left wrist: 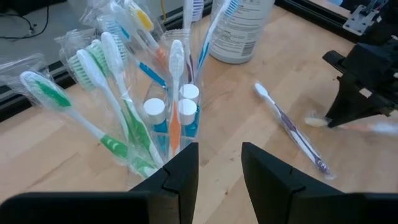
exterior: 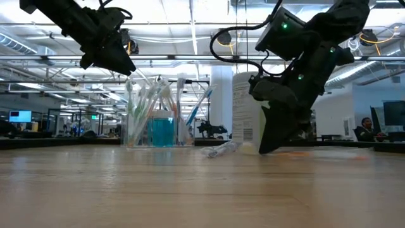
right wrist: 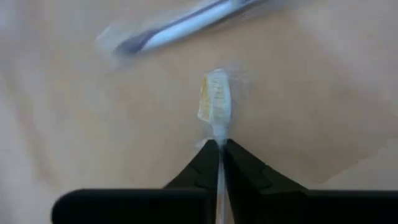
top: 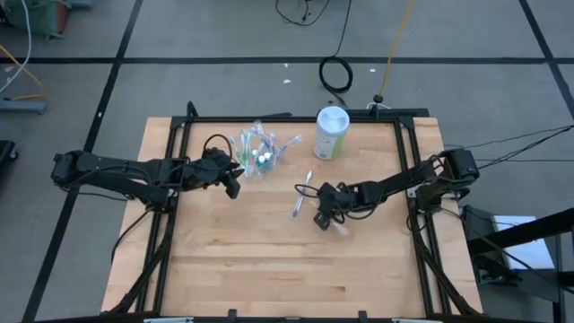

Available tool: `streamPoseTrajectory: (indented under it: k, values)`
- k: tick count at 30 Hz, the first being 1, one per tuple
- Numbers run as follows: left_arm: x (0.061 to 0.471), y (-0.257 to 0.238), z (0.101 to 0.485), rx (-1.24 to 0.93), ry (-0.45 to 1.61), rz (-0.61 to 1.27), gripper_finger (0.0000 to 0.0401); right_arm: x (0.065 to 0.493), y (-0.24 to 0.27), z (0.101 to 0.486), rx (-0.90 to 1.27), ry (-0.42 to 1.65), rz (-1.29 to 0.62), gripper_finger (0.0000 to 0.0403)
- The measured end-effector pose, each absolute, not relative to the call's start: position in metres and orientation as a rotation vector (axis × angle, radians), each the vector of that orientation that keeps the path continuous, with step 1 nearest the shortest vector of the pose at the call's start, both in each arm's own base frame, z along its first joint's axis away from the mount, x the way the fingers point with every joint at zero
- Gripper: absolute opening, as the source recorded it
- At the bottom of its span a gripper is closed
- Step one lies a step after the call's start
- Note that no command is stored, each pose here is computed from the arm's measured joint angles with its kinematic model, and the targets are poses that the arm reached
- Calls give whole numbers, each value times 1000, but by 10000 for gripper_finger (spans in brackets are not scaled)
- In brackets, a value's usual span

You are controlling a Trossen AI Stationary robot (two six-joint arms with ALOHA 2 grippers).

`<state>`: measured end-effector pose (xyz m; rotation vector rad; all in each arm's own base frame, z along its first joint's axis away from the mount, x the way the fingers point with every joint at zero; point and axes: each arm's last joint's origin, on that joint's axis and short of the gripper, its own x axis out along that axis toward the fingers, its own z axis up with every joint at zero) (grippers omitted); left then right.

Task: Pick & Place toothbrushing station
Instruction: Put the orange toothbrush into the transparent organizer

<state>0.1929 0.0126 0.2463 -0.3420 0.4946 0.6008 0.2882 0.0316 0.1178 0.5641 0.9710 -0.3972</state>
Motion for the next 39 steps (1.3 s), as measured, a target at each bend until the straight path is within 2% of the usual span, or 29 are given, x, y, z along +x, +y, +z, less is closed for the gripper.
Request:
streamPoseTrajectory:
  k: [3, 7, 13, 19, 27, 33, 39]
  values:
    - [193, 13, 246, -340, 495, 601, 124, 288, 34, 123, 589, 987, -321, 8]
    - [193, 13, 246, -340, 495, 601, 124, 284, 37, 135, 588, 978, -219, 7]
    - [193, 13, 246, -340, 495, 601, 124, 289, 36, 181, 466, 698, -82, 1]
    - [193, 13, 247, -341, 492, 600, 124, 298, 37, 221, 250, 349, 36, 0]
    - [193, 13, 247, -328, 495, 596, 124, 303, 36, 256, -31, -26, 67, 0]
    - [193, 13, 247, -326, 496, 595, 124, 299, 29, 286, -182, -340, 15, 0]
    - [193, 13, 247, -327, 489, 594, 124, 307, 3, 320, -334, -426, -43, 0]
